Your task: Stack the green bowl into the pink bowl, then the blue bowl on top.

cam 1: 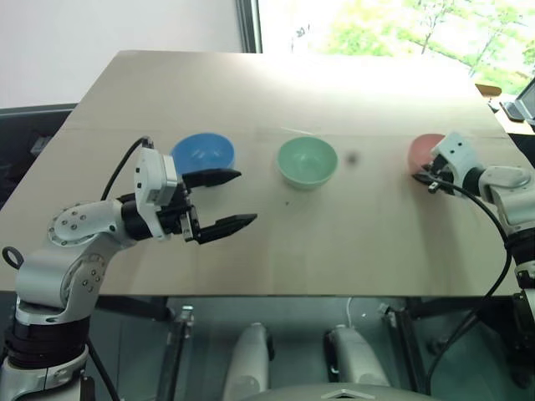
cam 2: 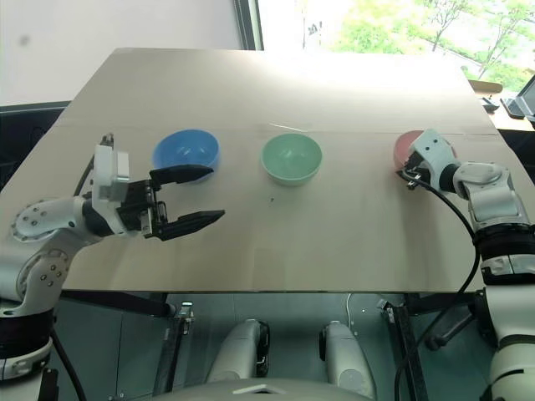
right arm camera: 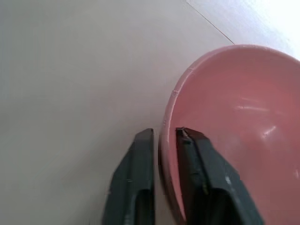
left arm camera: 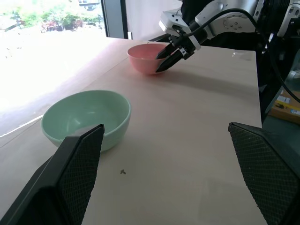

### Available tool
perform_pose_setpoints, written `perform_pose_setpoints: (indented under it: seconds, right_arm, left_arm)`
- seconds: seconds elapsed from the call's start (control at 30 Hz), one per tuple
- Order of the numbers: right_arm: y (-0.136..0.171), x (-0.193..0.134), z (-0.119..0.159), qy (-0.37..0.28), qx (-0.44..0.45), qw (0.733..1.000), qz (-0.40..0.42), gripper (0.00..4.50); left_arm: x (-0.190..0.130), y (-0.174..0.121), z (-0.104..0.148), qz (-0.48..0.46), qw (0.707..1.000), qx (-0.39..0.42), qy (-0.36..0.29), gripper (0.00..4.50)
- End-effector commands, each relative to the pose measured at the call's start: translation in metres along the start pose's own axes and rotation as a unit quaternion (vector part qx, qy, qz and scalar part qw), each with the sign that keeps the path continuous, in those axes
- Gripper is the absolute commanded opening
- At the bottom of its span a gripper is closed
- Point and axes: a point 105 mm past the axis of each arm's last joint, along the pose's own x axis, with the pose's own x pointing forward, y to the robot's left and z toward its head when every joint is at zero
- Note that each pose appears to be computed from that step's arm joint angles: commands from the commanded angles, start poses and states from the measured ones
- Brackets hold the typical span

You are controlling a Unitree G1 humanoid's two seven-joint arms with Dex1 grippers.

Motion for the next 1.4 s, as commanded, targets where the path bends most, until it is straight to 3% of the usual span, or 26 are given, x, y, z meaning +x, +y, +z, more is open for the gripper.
perform_pose_setpoints:
  seconds: [0.03, 0.1, 0.2, 0.27, 0.47, 0.6, 0.77, 1.03, 1.17, 1.27, 1.4]
  right_arm:
    - [-0.007, -0.004, 0.015, -0.018, -0.041, 0.999, -0.007, 0.06]
    - [-0.007, -0.006, 0.017, -0.020, -0.053, 0.998, -0.005, 0.06]
    - [0.014, -0.021, 0.052, -0.070, -0.075, 0.994, 0.048, 0.06]
    - [0.045, -0.033, 0.066, -0.085, -0.083, 0.987, 0.111, 0.06]
    - [0.154, -0.055, 0.072, -0.089, -0.098, 0.948, 0.290, 0.06]
    - [0.191, -0.053, 0.079, -0.091, -0.099, 0.927, 0.349, 0.06]
    - [0.204, -0.015, 0.093, -0.104, -0.100, 0.929, 0.342, 0.06]
    - [0.174, 0.046, 0.115, -0.123, -0.099, 0.959, 0.236, 0.06]
    - [0.172, 0.050, 0.116, -0.123, -0.112, 0.956, 0.240, 0.06]
    - [0.170, 0.027, 0.095, -0.087, -0.139, 0.944, 0.285, 0.06]
    - [0.157, 0.011, 0.075, -0.055, -0.128, 0.950, 0.279, 0.06]
  left_arm:
    - [-0.004, -0.002, 0.011, 0.009, 1.000, 0.020, -0.006, 4.50]
    - [-0.005, -0.002, 0.011, 0.012, 1.000, 0.018, -0.006, 4.50]
    - [-0.007, -0.003, 0.008, 0.022, 1.000, 0.013, -0.004, 4.50]
    - [-0.009, -0.003, 0.006, 0.027, 1.000, 0.010, -0.004, 4.50]
    - [-0.007, -0.001, 0.003, 0.032, 0.999, 0.006, -0.007, 4.50]
    - [-0.006, 0.001, 0.004, 0.029, 1.000, 0.005, -0.007, 4.50]
    - [-0.004, 0.003, 0.006, 0.028, 1.000, 0.007, -0.010, 4.50]
    - [-0.003, -0.005, 0.005, 0.031, 0.999, 0.006, -0.011, 4.50]
    - [-0.003, -0.008, 0.005, 0.033, 0.999, 0.006, -0.011, 4.50]
    - [-0.004, -0.008, 0.005, 0.041, 0.999, 0.006, -0.013, 4.50]
    - [-0.003, -0.006, 0.003, 0.046, 0.999, 0.004, -0.015, 4.50]
